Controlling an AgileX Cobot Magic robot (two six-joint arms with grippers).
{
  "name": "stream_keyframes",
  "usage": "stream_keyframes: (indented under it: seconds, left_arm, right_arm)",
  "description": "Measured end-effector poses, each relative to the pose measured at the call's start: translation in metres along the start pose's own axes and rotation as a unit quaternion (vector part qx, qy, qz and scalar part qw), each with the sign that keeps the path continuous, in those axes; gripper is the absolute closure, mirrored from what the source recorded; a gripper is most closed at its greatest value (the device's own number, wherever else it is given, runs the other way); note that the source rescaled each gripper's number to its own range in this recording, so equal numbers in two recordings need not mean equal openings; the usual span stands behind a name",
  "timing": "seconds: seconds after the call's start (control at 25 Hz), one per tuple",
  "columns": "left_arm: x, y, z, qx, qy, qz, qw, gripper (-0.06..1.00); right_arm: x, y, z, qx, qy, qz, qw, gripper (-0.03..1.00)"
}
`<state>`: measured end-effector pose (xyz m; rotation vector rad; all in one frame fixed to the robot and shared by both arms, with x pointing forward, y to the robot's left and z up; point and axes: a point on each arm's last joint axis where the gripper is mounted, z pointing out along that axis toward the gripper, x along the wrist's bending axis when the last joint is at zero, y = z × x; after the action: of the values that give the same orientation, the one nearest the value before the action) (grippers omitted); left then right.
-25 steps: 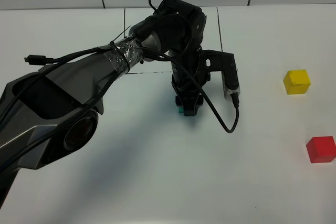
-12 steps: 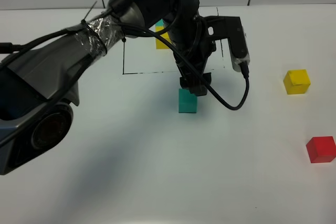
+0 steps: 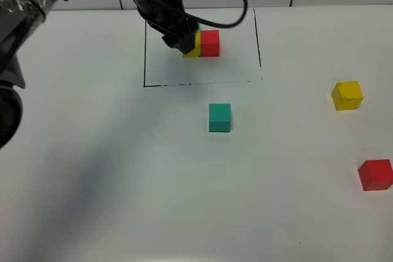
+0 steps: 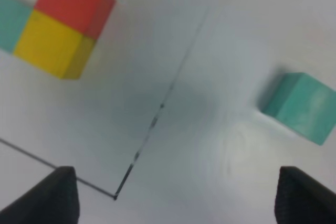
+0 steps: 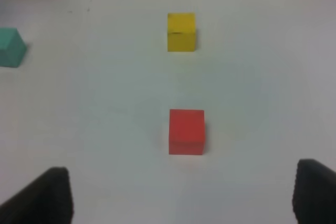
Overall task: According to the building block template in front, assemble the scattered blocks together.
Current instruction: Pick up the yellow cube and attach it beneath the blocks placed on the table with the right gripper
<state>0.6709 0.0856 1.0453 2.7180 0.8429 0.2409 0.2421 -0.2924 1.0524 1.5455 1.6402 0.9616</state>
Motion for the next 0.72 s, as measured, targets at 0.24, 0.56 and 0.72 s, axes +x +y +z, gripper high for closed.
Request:
stream_keyframes:
  seconds: [0.24,0.56,0.72]
  left_arm:
    - [0.052,-0.034,-0.052,-0.032,0.050,-0.116,0.991,-0.03]
    - [0.082,-0.113,-0.108,-0.028,0.082,-0.229,0.970,-0.03]
    - [0.077,-0.154,-0.118,-0.042,0.096,-0.284,0.953,-0.03]
  right_arm:
    - [0.000,0.000,0.000,0.000,0.000,0.000,1.000,0.23]
    - [0.000,0.000,0.000,0.000,0.001,0.001,1.000,0.23]
    - [0.000,0.000,0.000,0.000,0.001,0.001,1.000,0.23]
